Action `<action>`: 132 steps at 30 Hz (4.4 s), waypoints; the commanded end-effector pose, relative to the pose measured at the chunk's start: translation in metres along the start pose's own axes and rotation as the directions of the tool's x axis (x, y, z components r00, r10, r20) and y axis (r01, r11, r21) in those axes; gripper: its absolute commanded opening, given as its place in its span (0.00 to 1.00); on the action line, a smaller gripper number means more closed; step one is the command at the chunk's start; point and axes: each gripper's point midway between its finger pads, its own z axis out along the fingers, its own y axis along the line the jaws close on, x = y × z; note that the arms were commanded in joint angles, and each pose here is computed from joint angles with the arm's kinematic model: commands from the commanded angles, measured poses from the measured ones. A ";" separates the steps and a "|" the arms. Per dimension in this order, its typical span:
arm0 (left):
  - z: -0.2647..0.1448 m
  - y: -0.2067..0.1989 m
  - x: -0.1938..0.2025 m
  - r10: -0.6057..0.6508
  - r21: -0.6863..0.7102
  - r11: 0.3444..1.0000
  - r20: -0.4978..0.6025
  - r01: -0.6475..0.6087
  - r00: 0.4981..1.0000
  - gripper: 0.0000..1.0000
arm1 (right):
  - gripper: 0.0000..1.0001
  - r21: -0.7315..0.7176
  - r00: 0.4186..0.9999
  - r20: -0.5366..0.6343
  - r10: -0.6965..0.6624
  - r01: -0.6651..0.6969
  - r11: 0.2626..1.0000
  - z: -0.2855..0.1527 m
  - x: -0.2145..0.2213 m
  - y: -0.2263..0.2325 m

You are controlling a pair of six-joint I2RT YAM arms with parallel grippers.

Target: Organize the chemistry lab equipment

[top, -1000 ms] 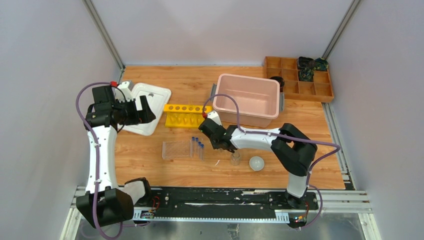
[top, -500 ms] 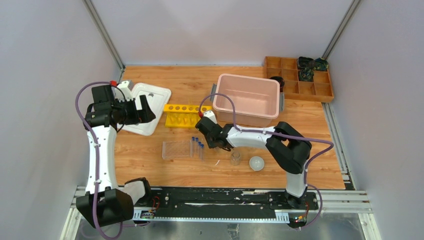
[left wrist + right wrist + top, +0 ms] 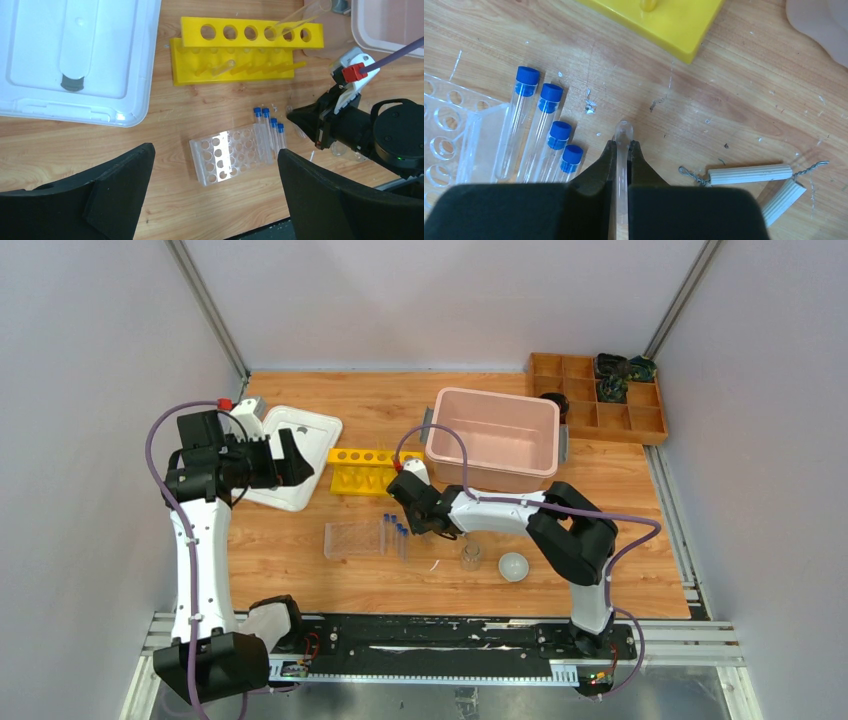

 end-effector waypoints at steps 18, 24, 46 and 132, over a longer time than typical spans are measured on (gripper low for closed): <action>-0.024 -0.103 0.025 0.179 0.461 0.869 0.046 -0.180 0.983 0.84 | 0.00 -0.465 0.766 0.542 0.345 -0.069 0.883 -0.207 -0.183 0.103; -0.030 -0.117 0.028 0.165 0.542 0.825 0.039 -0.160 0.985 0.75 | 0.00 -0.540 0.669 0.575 0.471 -0.122 0.833 -0.233 -0.205 0.118; -0.026 -0.115 0.022 0.184 0.542 0.821 0.046 -0.179 0.982 0.16 | 0.00 -0.618 0.630 0.539 0.559 -0.155 0.771 -0.241 -0.221 0.151; -0.003 -0.059 0.001 0.170 0.218 0.962 -0.003 -0.165 0.985 1.00 | 0.00 0.091 0.696 0.701 -0.154 0.126 0.988 -0.064 -0.180 0.014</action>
